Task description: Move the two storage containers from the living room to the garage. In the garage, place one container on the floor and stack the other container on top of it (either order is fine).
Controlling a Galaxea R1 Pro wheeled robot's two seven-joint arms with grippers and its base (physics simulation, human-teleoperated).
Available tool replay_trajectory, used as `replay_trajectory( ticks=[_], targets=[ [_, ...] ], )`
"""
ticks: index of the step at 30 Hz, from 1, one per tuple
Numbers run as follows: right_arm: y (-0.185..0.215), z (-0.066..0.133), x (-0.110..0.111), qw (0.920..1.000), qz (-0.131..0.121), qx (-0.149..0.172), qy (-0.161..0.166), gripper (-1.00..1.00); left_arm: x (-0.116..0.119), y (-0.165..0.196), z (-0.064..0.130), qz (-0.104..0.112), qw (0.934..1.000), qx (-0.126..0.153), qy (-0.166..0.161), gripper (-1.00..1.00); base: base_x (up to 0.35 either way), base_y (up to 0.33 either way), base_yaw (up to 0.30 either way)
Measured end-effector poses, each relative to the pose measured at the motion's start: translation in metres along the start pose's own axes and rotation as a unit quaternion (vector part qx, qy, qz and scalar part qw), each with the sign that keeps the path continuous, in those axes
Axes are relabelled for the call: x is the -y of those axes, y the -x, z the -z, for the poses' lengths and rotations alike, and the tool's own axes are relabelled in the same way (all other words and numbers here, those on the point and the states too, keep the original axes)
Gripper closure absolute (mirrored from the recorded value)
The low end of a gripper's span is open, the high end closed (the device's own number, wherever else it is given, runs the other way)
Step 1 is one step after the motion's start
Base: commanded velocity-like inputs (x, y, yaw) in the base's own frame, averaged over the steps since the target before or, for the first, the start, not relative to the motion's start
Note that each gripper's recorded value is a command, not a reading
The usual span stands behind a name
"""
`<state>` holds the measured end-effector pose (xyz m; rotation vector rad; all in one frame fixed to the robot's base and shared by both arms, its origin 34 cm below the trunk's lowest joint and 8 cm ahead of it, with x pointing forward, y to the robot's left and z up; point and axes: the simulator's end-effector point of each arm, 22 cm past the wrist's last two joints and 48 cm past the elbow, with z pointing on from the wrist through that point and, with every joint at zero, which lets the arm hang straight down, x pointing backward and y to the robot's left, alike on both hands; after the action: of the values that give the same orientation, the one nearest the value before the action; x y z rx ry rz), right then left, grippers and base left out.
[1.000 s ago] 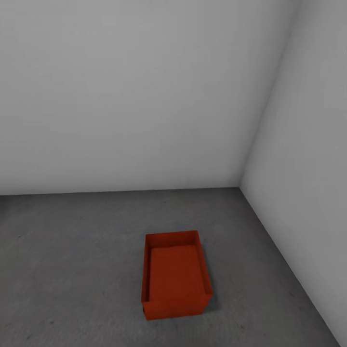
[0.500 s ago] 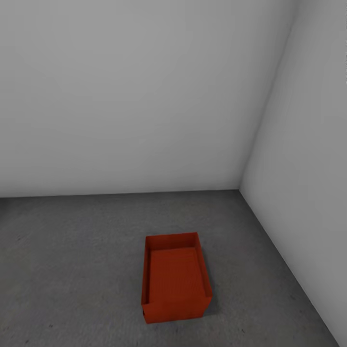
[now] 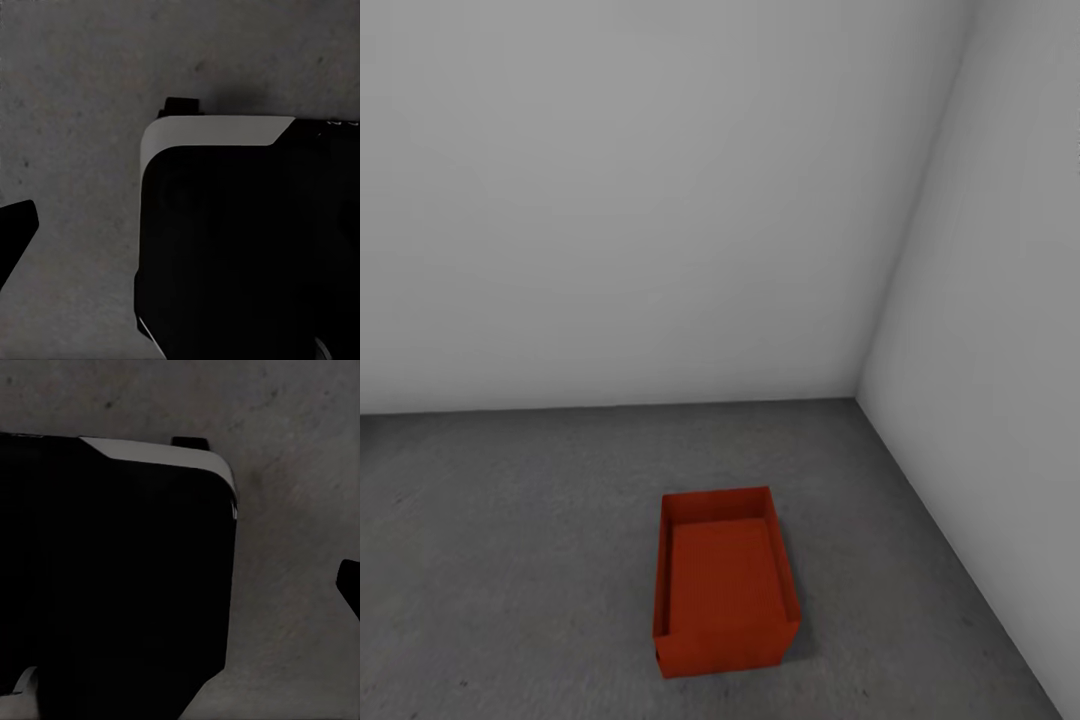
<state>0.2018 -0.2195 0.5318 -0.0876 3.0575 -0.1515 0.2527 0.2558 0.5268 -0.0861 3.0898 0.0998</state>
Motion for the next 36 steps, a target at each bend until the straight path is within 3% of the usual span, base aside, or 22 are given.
replay_trajectory(
  ticks=[36],
  targets=[
    [0.0023, -0.0007, 0.0053, 1.0, 0.003, 0.002, -0.002, -1.0, -0.0052, 0.0067, 0.0003, -0.007, 0.9999, 0.01, 0.003, -1.0, 0.0, 0.0, 0.0]
  ],
)
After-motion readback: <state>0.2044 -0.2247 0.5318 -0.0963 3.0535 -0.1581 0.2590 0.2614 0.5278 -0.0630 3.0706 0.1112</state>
